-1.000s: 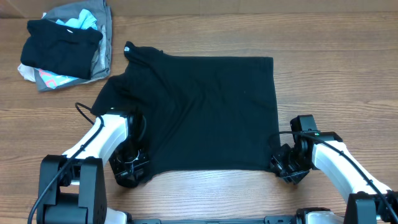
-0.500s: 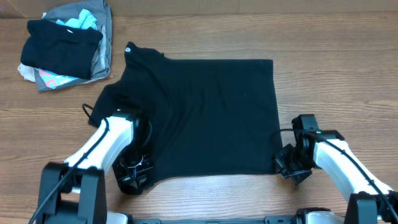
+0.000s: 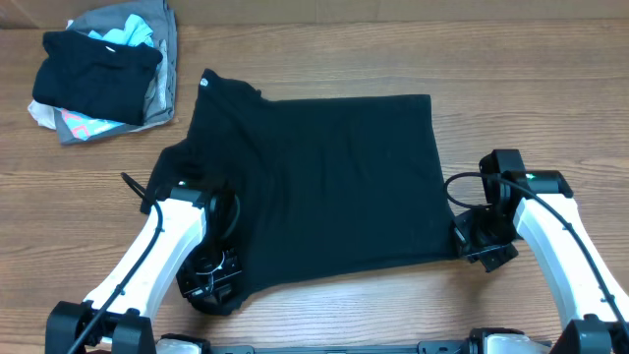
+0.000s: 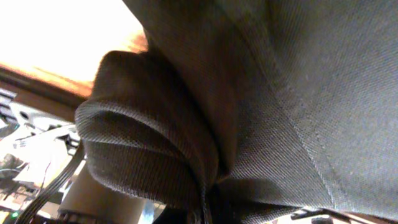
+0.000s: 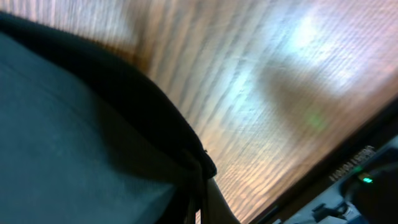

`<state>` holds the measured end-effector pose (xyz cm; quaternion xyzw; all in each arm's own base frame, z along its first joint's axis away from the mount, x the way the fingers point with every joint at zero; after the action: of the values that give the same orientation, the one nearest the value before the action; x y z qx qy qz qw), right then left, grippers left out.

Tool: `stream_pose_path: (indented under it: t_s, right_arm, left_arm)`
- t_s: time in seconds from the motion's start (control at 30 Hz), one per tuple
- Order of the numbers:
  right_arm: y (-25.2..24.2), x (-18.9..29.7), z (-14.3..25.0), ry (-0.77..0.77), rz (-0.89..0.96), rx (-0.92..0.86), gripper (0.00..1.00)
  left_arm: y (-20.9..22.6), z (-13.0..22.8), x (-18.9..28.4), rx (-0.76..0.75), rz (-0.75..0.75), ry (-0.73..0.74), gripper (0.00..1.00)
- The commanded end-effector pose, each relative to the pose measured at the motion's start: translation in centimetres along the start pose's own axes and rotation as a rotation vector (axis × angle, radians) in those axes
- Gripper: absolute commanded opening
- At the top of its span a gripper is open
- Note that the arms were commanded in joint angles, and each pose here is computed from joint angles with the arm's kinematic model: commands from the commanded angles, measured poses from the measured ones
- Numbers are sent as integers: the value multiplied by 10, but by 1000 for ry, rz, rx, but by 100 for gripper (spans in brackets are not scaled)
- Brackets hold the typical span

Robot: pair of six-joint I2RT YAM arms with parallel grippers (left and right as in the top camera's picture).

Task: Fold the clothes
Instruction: 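Lift the bottom hem with both grippers and fold it upward toward the collar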

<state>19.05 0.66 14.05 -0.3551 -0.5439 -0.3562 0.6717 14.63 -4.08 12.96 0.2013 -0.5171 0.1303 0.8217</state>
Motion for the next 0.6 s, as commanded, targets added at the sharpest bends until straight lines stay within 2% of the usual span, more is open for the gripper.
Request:
stream_pose_path:
  t_s: [0.0,0.33,0.47,0.57]
  right_arm:
    - [-5,18,-7,-107,-24,-79,4]
    - [-12,31,-1,-129,-87,-66,4]
    - [-7,31,-2,-133,-118,-64,4]
    - [6,34,-5,-133,-199,-47,4]
  left_arm:
    - [3,10,3,2,7,-11,4]
    - [6,26,16,-31,74,-125,4]
    - [3,22,17,-35,94,-153,4]
    - [-4,11,20,-44,124,-228,6]
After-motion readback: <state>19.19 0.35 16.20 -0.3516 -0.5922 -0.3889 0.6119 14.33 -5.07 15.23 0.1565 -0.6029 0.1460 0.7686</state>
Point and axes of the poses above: each gripper's point midway between its finger pads, its own x axis back along the fingers, its own y axis along the line the jaws close on, z = x × y, the point moved 7 cm from there along x, back along the fingers, and after that the axes turned 2 degrees about x, right-handed, at the moved point
